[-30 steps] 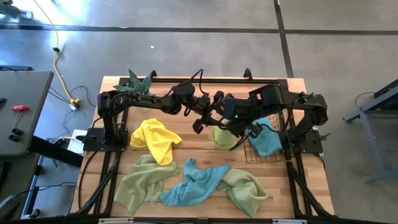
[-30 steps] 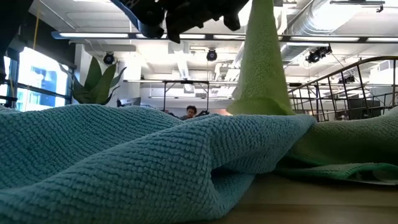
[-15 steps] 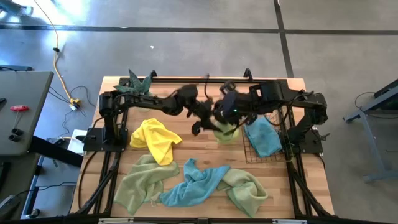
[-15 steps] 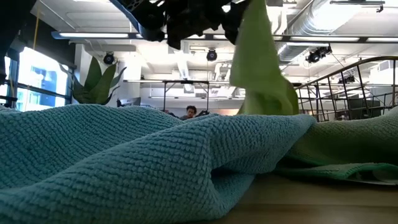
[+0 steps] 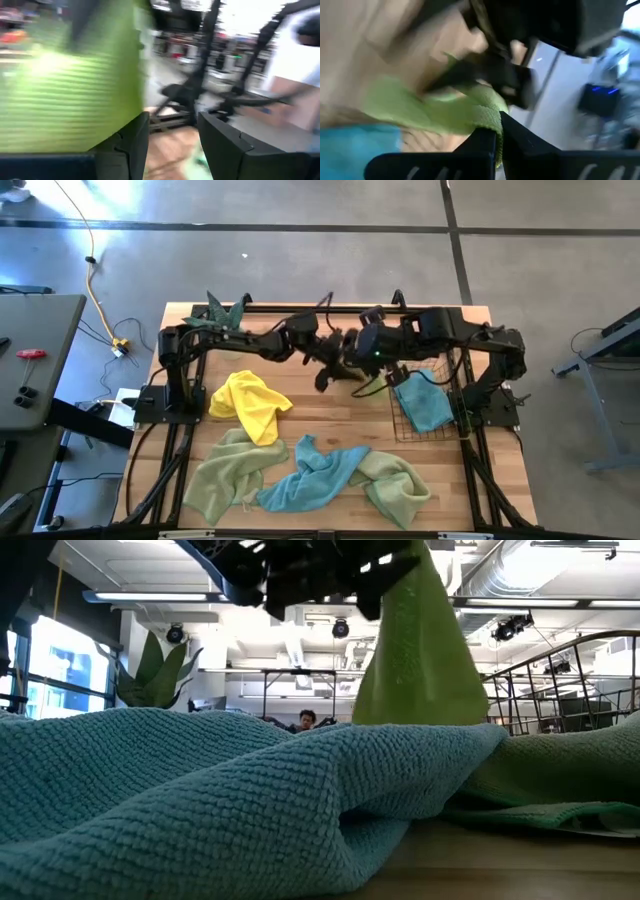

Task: Fold microfiber towels
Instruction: Fold the light green microfiber cloth

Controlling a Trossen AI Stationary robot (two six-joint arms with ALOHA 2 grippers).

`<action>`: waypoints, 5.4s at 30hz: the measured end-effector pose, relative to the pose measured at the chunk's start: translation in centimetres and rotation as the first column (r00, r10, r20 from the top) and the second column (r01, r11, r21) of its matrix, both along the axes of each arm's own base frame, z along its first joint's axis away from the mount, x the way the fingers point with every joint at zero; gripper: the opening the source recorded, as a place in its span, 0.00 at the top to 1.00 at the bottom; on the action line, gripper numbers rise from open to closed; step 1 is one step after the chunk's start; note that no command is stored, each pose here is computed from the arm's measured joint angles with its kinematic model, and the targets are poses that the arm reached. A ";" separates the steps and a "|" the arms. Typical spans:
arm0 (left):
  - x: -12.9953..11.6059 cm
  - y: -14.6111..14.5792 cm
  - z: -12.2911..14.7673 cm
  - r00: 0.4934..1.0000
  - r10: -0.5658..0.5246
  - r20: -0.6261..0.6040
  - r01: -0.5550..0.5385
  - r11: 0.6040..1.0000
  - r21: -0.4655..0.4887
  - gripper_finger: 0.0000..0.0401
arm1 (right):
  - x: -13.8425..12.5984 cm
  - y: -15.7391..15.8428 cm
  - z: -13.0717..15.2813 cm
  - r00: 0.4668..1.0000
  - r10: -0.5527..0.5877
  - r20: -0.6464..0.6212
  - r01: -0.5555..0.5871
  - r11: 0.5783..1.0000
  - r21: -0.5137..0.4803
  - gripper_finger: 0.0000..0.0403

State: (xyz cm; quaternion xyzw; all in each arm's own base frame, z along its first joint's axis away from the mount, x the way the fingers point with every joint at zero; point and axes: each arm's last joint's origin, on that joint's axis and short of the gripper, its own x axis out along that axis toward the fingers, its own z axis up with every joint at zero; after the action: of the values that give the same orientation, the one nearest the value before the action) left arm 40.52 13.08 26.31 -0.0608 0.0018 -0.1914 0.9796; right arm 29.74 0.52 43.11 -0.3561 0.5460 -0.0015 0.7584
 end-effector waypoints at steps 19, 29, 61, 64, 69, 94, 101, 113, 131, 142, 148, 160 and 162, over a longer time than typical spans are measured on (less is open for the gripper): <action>-0.3 0.8 -0.6 0.999 0.010 -0.050 -0.008 1.000 0.029 0.61 | -0.3 -3.2 -0.1 0.847 -0.519 0.118 0.482 0.842 0.243 1.00; -0.6 -0.1 -3.0 0.962 -0.060 -0.265 0.064 0.998 0.008 0.61 | -0.5 -4.8 -0.1 0.856 -0.507 0.102 0.481 0.853 0.205 1.00; -0.1 0.3 -3.1 0.899 0.325 -0.293 -0.310 0.946 0.098 0.61 | -0.6 -5.2 -0.2 0.820 -0.564 0.096 0.523 0.806 0.276 1.00; 0.1 0.4 -2.3 0.919 0.328 -0.218 -0.315 0.944 0.095 0.61 | -0.5 -5.1 -0.2 0.844 -0.530 0.080 0.491 0.824 0.282 1.00; -0.5 1.7 -0.1 0.924 0.377 -0.063 -0.370 0.924 0.100 0.61 | -0.5 -4.8 -0.3 0.909 -0.416 0.038 0.386 0.872 0.300 1.00; -1.2 0.5 0.3 0.990 0.033 -0.138 -0.037 0.999 -0.020 0.61 | -0.5 -5.0 -0.2 0.981 -0.194 -0.010 0.194 0.974 0.116 1.00; -0.8 -1.0 -0.2 0.981 -0.013 -0.191 0.007 0.999 -0.035 0.61 | -0.5 -5.0 -0.2 0.980 -0.200 -0.010 0.200 0.974 0.103 1.00; 0.4 -3.9 -2.3 0.858 0.407 -0.313 -0.361 0.912 0.195 0.61 | -0.5 -5.3 -0.1 0.964 -0.263 0.027 0.263 0.965 0.024 1.00; 0.2 -3.4 2.0 0.895 0.447 0.009 -0.440 0.876 0.196 0.61 | -0.4 -4.8 -0.3 0.981 -0.196 -0.002 0.194 0.965 0.174 1.00; -0.1 -3.8 2.6 0.975 0.223 0.025 -0.224 0.967 0.121 0.61 | -0.4 -4.8 -0.3 0.980 -0.197 0.001 0.194 0.966 0.171 1.00; 0.0 -4.6 1.9 0.984 0.171 -0.042 -0.164 0.978 0.132 0.61 | -0.4 -4.8 -0.3 0.980 -0.197 0.001 0.194 0.966 0.170 1.00; 0.0 -5.2 0.7 0.976 0.157 -0.148 -0.131 0.976 0.173 0.61 | -0.3 -4.8 -0.2 0.980 -0.196 0.009 0.192 0.967 0.170 1.00; 0.0 -5.2 0.7 0.976 0.159 -0.149 -0.133 0.976 0.173 0.61 | -0.2 -4.8 -0.2 0.980 -0.196 0.021 0.190 0.967 0.171 1.00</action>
State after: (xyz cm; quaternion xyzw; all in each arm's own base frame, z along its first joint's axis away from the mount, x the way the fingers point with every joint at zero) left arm 40.55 7.87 27.00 0.0039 0.0923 -0.1123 0.9894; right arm 29.53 -4.29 42.94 -0.2359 0.5617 -0.0362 0.7922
